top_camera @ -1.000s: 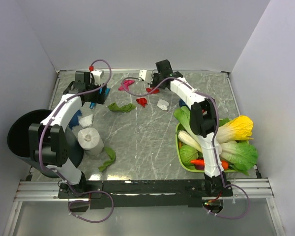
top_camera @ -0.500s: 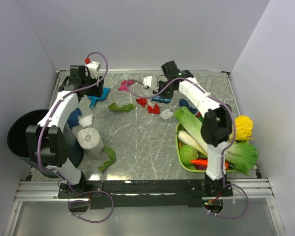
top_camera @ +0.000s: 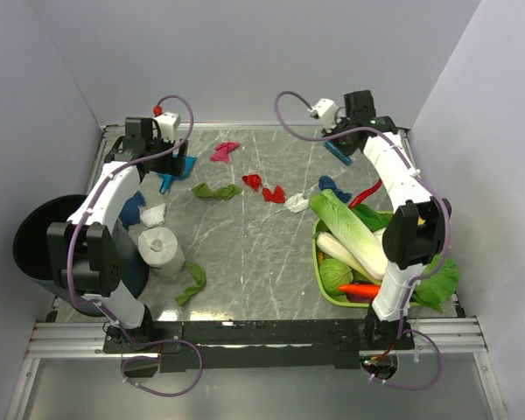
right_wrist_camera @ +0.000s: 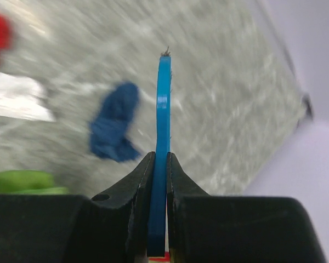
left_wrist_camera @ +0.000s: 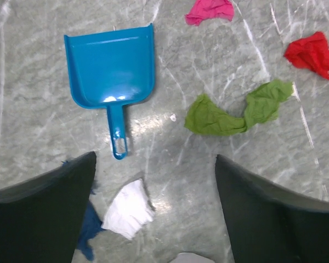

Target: Sweep away the paper scraps from the table

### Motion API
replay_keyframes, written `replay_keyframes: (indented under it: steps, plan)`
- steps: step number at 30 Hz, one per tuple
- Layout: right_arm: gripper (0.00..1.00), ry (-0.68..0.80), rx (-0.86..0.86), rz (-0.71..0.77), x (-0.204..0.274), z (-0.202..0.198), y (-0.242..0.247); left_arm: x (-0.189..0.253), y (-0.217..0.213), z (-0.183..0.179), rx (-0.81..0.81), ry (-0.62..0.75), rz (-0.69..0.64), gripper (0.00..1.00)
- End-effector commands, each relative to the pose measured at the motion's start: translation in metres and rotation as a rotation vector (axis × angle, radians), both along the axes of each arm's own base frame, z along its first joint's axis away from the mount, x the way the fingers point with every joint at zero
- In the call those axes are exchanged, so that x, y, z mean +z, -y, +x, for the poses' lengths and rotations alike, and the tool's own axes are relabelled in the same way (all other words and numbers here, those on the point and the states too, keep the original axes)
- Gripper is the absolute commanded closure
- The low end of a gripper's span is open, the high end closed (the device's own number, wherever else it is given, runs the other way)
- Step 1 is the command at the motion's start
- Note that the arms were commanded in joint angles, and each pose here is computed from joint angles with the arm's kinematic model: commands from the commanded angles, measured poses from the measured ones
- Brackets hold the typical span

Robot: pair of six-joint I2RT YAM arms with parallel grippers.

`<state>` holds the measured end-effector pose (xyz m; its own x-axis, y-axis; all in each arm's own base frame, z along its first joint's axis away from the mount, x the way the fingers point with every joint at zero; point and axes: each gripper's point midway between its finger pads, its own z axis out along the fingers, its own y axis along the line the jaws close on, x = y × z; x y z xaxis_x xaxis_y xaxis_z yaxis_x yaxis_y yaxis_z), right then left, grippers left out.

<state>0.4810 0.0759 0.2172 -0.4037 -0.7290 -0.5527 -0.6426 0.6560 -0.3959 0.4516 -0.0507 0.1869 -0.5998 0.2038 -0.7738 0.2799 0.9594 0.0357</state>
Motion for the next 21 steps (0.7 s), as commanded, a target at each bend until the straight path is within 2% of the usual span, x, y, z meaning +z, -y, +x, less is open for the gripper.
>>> replay_keyframes:
  steps: [1, 5, 9, 11, 14, 21]
  plan:
    - [1.00, -0.007, -0.239, -0.100, -0.014, 0.014, 0.076, 0.011, 0.001, 0.005, -0.023, 0.017, 0.002, 0.04]
    - [1.00, -0.077, -0.357, -0.140, -0.036, 0.007, 0.117, 0.013, 0.005, 0.008, -0.048, 0.023, -0.002, 0.04]
    - [1.00, -0.011, -0.429, -0.164, -0.033, 0.012, 0.147, 0.009, 0.011, 0.007, -0.061, 0.003, -0.034, 0.03]
    - [1.00, -0.026, -0.467, -0.200, -0.035, 0.010, 0.162, 0.007, 0.013, 0.006, -0.062, -0.006, -0.046, 0.03]
    - [1.00, -0.128, -0.491, -0.217, -0.048, -0.003, 0.175, 0.006, 0.015, 0.002, -0.071, -0.008, -0.056, 0.04]
    - [1.00, -0.337, -0.466, -0.087, -0.080, -0.045, 0.156, 0.011, 0.030, -0.006, -0.158, 0.002, -0.107, 0.01]
